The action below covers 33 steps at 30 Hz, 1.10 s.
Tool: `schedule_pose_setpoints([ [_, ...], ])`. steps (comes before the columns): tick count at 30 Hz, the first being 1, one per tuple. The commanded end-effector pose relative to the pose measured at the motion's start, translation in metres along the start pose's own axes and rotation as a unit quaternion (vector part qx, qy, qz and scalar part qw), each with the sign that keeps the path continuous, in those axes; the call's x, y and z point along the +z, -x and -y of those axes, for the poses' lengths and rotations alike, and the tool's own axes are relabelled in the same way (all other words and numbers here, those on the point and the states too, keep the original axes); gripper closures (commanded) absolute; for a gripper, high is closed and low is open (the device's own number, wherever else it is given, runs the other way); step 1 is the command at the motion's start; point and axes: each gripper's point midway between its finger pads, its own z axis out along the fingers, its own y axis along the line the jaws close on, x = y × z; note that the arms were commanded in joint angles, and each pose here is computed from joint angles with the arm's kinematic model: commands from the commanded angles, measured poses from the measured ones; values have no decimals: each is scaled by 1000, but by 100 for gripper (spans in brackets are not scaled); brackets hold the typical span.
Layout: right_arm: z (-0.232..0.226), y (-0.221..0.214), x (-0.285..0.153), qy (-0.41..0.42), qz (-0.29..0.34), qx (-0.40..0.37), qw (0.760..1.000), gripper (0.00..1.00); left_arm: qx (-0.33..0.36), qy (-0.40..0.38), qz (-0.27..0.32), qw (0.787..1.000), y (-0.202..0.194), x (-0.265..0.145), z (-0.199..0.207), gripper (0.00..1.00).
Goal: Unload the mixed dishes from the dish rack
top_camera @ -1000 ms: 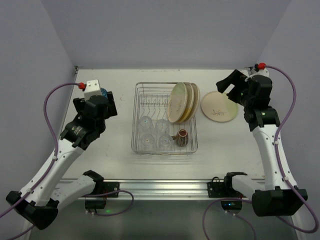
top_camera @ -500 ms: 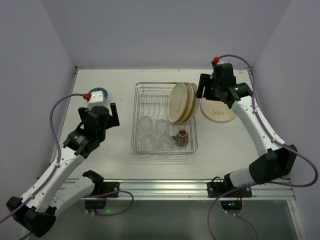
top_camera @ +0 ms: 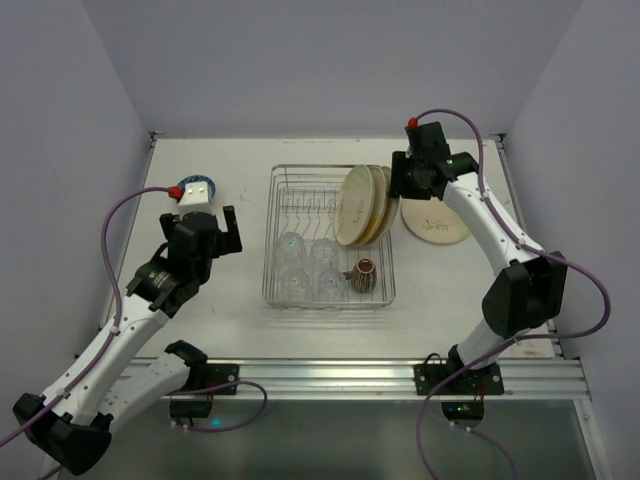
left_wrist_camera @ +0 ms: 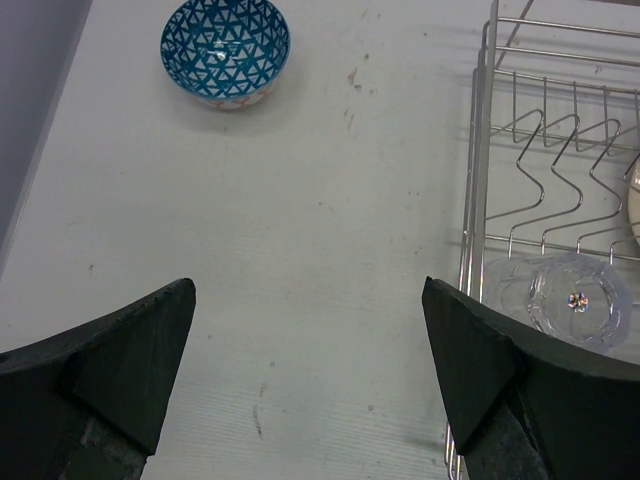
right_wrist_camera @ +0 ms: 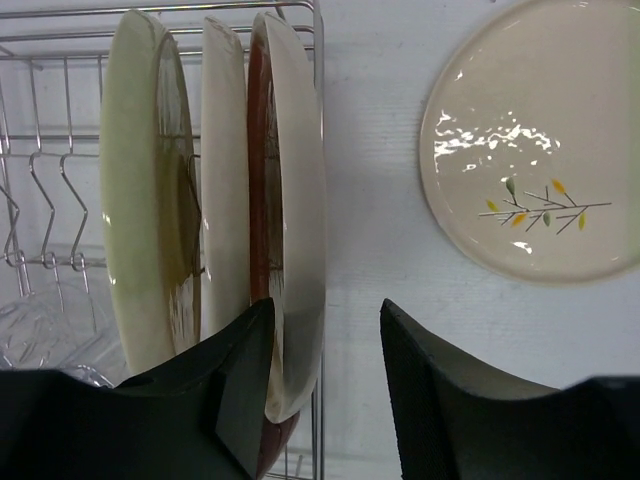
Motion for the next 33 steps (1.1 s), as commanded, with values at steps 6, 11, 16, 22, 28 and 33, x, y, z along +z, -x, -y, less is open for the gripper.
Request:
schedule_pose_setpoints([
  [6, -9, 10, 12, 9, 6, 0, 1000, 55, -1, -12, 18, 1000, 8, 1, 4, 0],
  [11, -11, 4, 19, 10, -4, 0, 1000, 60, 0, -14, 17, 1000, 8, 1, 4, 0],
  [16, -13, -1, 27, 17, -12, 2, 1000, 61, 0, -16, 17, 1000, 7, 1, 5, 0],
  [22, -14, -3, 31, 19, -17, 4, 1000, 69, 1, -18, 17, 1000, 8, 1, 6, 0],
  [28, -13, 1, 25, 16, -7, 14, 1000, 86, 2, -20, 16, 1000, 7, 2, 7, 0],
  [33, -14, 10, 17, 16, 13, 24, 1000, 100, 2, -21, 17, 1000, 7, 1, 6, 0],
])
